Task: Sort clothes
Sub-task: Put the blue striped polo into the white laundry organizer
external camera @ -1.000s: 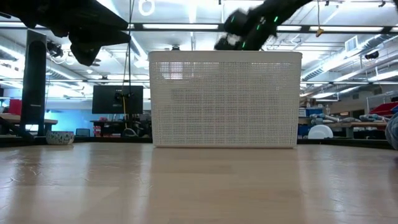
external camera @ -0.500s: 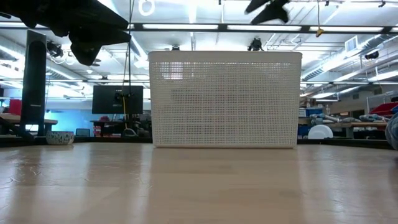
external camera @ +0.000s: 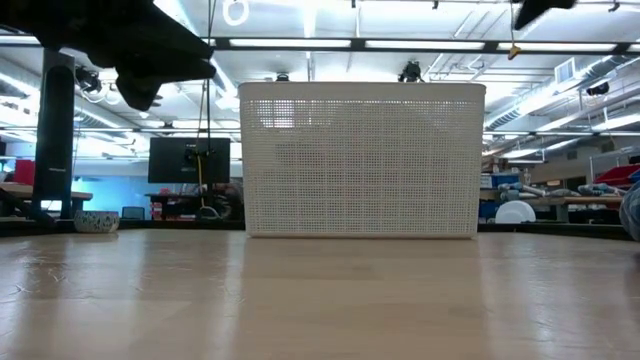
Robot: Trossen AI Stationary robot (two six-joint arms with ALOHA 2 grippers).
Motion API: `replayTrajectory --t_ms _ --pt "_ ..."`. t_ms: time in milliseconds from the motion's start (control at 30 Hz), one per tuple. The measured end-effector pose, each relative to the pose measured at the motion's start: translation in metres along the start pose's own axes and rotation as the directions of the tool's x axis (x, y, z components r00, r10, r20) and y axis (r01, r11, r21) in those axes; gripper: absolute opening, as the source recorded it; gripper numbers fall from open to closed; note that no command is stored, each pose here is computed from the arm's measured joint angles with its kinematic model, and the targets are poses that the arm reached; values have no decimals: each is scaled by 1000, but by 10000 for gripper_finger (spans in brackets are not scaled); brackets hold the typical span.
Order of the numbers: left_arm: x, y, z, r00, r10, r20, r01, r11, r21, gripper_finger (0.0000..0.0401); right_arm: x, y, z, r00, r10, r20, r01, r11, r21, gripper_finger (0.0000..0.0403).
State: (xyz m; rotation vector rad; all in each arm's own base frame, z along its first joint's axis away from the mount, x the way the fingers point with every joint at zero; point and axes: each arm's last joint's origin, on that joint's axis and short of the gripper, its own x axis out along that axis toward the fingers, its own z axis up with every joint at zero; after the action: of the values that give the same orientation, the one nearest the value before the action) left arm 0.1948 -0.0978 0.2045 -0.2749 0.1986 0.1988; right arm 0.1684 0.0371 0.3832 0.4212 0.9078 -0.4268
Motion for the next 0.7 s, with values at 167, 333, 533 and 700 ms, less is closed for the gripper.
replayTrajectory --t_ms 167,333,533,700 --pt "8 -2 -6 1000 12 1 -12 1000 13 131 18 25 -43 993 26 -119 -23 999 26 230" --pt "12 -3 -6 1000 9 24 -10 999 30 131 39 52 -94 963 65 -263 -51 997 60 230" --pt "12 -3 -6 999 5 33 -6 1000 24 131 70 85 -155 883 132 -451 -110 991 75 231" --pt "12 -4 -5 999 4 36 -4 1000 19 131 108 99 -204 882 70 -466 -99 994 -39 233"
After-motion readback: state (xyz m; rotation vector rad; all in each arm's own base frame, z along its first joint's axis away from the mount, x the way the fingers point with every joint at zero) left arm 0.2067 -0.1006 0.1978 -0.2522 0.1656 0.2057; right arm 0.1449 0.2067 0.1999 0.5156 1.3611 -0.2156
